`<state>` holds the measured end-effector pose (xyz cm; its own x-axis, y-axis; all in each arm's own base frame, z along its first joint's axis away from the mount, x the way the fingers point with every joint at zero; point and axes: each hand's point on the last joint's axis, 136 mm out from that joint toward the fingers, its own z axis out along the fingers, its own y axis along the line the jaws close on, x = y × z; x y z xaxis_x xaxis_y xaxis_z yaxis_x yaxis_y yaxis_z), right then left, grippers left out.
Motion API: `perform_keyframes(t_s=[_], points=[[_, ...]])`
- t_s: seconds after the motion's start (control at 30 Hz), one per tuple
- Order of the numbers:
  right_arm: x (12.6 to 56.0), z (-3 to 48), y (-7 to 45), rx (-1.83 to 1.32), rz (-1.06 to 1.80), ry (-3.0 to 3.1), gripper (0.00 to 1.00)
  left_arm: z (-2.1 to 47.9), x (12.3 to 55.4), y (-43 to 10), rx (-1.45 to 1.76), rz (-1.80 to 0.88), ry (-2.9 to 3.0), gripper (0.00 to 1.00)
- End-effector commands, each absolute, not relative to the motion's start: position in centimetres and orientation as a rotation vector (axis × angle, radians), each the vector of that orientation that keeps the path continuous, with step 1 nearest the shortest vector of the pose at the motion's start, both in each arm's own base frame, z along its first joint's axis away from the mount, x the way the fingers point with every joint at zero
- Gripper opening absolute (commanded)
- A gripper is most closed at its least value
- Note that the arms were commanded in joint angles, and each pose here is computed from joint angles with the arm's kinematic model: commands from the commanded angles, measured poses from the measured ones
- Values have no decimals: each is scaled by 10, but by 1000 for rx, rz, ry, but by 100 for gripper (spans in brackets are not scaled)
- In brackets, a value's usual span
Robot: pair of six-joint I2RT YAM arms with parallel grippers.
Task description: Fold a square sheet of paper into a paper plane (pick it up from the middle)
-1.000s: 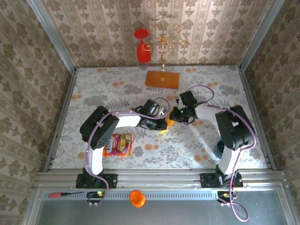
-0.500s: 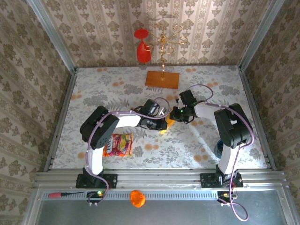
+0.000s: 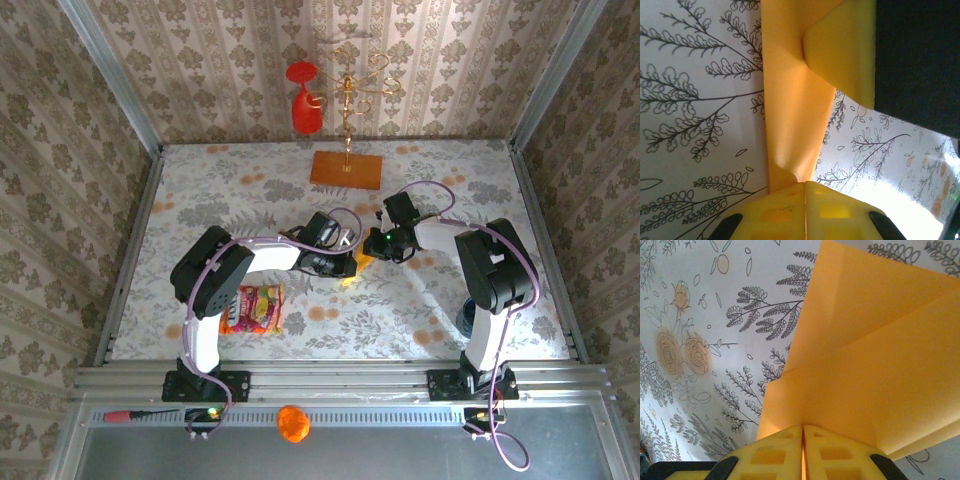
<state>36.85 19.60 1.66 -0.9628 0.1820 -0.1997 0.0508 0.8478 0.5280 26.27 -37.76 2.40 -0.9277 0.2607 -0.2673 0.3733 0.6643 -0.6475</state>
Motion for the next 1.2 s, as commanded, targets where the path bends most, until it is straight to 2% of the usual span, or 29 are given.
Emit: perform_keyframes(t_s=[0.0, 0.07, 0.4, 0.63, 0.8, 1.17], points=[[364, 2, 181, 191, 714, 2816, 10, 8, 253, -362, 514, -1041, 2809, 8], [361, -4, 178, 178, 711, 2818, 8, 8, 251, -359, 514, -1043, 2812, 8], [348, -14, 182, 189, 838, 2785, 8, 16, 248, -345, 460, -1086, 2798, 8], [342, -13, 198, 165, 887, 2789, 7, 65, 266, -352, 458, -1154, 2637, 10], [343, -12, 207, 158, 902, 2784, 7, 85, 279, -352, 454, -1107, 2577, 12], [342, -21, 203, 186, 870, 2811, 6, 62, 273, -389, 545, -1168, 2632, 11]])
